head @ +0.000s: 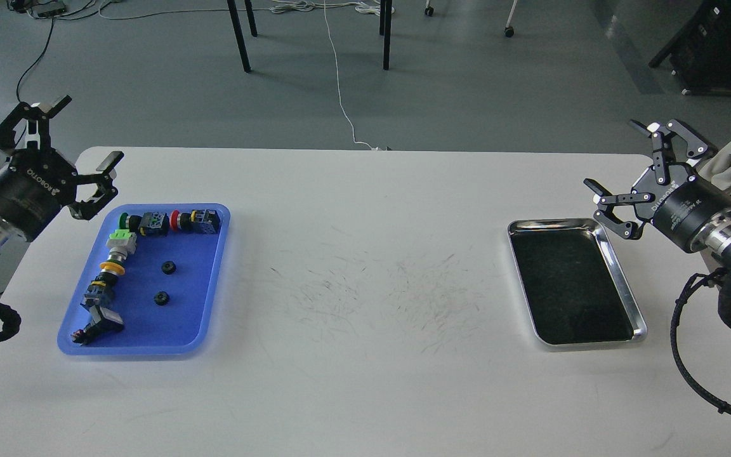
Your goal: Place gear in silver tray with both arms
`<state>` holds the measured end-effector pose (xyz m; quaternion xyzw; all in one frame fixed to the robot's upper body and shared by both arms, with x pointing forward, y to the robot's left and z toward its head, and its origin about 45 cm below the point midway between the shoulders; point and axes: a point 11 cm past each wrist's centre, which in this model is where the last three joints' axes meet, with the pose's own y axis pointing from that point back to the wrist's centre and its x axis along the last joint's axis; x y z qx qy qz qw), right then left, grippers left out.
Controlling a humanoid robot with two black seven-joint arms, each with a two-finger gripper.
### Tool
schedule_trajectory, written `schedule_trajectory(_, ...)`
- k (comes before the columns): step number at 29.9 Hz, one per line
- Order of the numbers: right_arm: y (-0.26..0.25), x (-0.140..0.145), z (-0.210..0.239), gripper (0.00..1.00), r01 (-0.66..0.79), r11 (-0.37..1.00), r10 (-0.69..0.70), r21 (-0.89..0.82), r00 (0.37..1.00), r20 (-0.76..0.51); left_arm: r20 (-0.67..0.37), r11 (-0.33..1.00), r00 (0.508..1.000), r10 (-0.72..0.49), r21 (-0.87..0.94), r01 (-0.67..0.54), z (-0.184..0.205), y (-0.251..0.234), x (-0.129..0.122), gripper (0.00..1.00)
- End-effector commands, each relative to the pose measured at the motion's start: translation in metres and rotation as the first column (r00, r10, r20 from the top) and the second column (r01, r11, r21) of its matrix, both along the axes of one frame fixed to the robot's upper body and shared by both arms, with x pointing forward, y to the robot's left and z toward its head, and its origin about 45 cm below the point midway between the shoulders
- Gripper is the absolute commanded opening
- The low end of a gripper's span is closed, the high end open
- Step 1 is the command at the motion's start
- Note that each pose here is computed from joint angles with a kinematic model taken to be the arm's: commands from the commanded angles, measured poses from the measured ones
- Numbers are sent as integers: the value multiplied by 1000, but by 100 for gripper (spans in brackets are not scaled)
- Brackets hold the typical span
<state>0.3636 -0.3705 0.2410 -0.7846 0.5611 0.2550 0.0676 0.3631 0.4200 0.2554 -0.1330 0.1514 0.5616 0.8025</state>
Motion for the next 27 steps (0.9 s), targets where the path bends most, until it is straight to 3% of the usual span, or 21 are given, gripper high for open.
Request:
schedule_trajectory(1, -2, 0, 2, 99, 3, 1000, -3, -3, 1000, 3, 9, 1000, 1000, -7, 6, 7, 6, 0, 0, 98)
schedule_trajectory(27, 0, 2, 3, 99, -1, 1000, 1, -1, 1000, 16, 3, 1000, 1000, -9, 2, 9, 2, -2, -2, 98)
